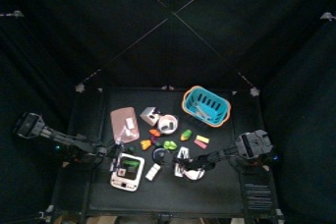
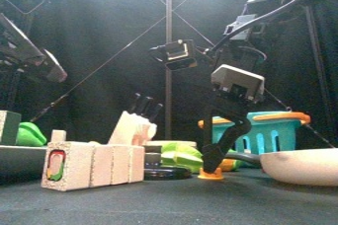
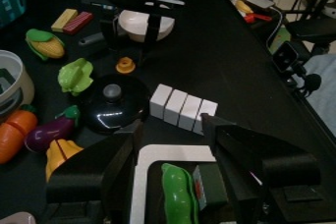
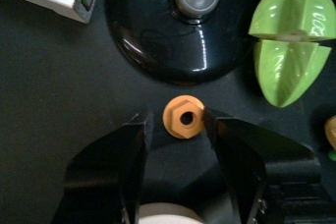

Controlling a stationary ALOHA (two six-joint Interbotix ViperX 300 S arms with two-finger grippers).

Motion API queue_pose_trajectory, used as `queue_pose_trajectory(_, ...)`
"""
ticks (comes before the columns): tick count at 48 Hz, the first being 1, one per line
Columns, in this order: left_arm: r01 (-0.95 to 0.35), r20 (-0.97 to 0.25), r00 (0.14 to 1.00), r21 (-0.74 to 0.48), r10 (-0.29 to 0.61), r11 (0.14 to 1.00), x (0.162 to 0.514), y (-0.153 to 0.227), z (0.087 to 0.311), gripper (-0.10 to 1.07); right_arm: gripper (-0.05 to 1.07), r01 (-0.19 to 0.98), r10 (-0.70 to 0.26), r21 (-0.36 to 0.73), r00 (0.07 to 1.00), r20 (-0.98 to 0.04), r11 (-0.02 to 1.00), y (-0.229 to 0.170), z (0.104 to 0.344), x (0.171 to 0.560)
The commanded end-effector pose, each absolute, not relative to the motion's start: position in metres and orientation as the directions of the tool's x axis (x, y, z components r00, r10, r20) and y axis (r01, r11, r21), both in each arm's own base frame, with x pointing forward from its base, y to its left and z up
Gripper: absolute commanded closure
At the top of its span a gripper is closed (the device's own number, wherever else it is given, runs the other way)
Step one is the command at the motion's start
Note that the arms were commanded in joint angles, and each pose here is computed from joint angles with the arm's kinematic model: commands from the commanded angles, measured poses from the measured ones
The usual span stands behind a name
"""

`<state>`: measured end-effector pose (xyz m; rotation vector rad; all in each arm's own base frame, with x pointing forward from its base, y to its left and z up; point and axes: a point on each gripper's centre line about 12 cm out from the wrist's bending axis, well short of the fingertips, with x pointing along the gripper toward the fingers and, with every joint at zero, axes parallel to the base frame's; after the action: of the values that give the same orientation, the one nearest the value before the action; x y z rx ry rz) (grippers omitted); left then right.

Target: Grab yellow nut

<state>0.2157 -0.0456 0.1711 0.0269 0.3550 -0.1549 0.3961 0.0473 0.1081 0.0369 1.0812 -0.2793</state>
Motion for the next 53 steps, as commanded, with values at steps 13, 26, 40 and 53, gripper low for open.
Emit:
queue_pose_trajectory(13, 0.155, -0.334, 0.931, 0.001, -0.146, 0.988, 0.218, -0.046, 0.175, 0.10, 0.21, 0.251, -0.186, -0.074, 0.462, -0.867, 0.965, 0.043, 0.111, 0.395)
queue_pose_trajectory(26, 0.154, -0.334, 0.931, 0.000, -0.145, 0.988, 0.218, -0.046, 0.175, 0.10, 0.21, 0.258, -0.197, -0.082, 0.461, -0.865, 0.963, 0.037, 0.114, 0.392)
queue_pose_trajectory(40, 0.154, -0.338, 0.930, 0.000, -0.145, 0.988, 0.219, -0.046, 0.174, 0.10, 0.21, 0.249, -0.203, -0.087, 0.487, -0.850, 0.964, 0.034, 0.124, 0.391)
queue_pose_trajectory(53, 0.155, -0.342, 0.928, 0.001, -0.146, 0.988, 0.218, -0.046, 0.173, 0.10, 0.21, 0.252, -0.191, -0.072, 0.486, -0.853, 0.965, 0.033, 0.118, 0.393)
